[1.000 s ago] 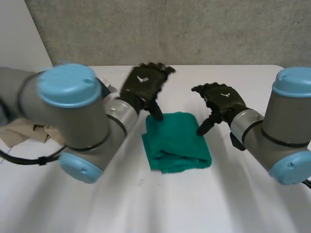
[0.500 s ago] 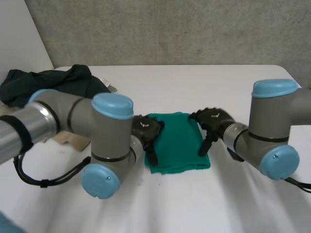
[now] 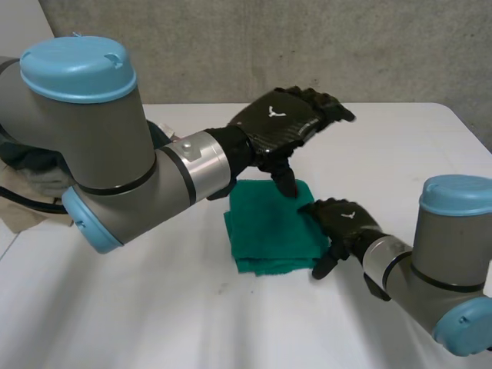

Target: Fold the laundry.

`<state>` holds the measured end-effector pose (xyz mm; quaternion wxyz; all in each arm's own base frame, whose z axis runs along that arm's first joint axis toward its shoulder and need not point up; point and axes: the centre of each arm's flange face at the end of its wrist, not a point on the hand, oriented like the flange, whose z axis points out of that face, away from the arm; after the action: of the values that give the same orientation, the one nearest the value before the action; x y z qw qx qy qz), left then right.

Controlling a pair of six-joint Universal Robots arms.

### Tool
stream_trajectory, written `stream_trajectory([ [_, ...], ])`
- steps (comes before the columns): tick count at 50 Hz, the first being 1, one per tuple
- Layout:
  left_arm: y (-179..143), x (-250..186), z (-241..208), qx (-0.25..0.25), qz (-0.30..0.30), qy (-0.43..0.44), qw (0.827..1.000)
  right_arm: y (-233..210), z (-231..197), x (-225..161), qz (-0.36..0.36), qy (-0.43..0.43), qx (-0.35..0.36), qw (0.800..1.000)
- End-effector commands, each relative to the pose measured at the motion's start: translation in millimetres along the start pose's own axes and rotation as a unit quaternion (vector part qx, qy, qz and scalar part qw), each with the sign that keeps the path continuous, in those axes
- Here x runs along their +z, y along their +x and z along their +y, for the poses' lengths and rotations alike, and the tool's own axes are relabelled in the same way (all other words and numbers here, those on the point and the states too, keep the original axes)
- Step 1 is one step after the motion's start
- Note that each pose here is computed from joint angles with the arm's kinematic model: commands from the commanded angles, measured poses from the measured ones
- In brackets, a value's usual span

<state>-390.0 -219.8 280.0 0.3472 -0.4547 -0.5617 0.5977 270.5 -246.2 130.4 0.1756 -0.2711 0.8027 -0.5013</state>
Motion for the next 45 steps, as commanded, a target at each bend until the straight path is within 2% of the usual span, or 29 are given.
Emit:
stream_trajectory([
  [1,5,-1,1,-0.016,0.021,-0.003,1.0,-1,9,23,-0.017,0.013,-0.005,1.0],
  [11,6,-1,3,-0.018,0.023,-0.007,1.0,10,9,46,0.011,0.033,-0.01,0.999],
  [16,5,-2,2,-0.017,0.02,-0.005,1.0,26,-15,50,0.067,0.1,-0.018,0.993],
  [21,5,-4,-7,-0.011,0.019,0.004,1.0,40,-39,58,0.083,0.135,-0.02,0.987],
  [29,5,-5,-13,-0.006,0.018,0.012,1.0,149,-62,86,0.184,0.153,0.002,0.971],
  [34,5,-6,-17,-0.002,0.016,0.017,1.0,235,-58,102,0.253,0.155,0.018,0.955],
  [38,2,-6,-25,0.004,0.003,0.026,1.0,277,-56,117,0.281,0.167,0.017,0.945],
  [45,2,-5,-26,0.005,-0.008,0.026,1.0,351,-51,106,0.339,0.177,0.02,0.924],
])
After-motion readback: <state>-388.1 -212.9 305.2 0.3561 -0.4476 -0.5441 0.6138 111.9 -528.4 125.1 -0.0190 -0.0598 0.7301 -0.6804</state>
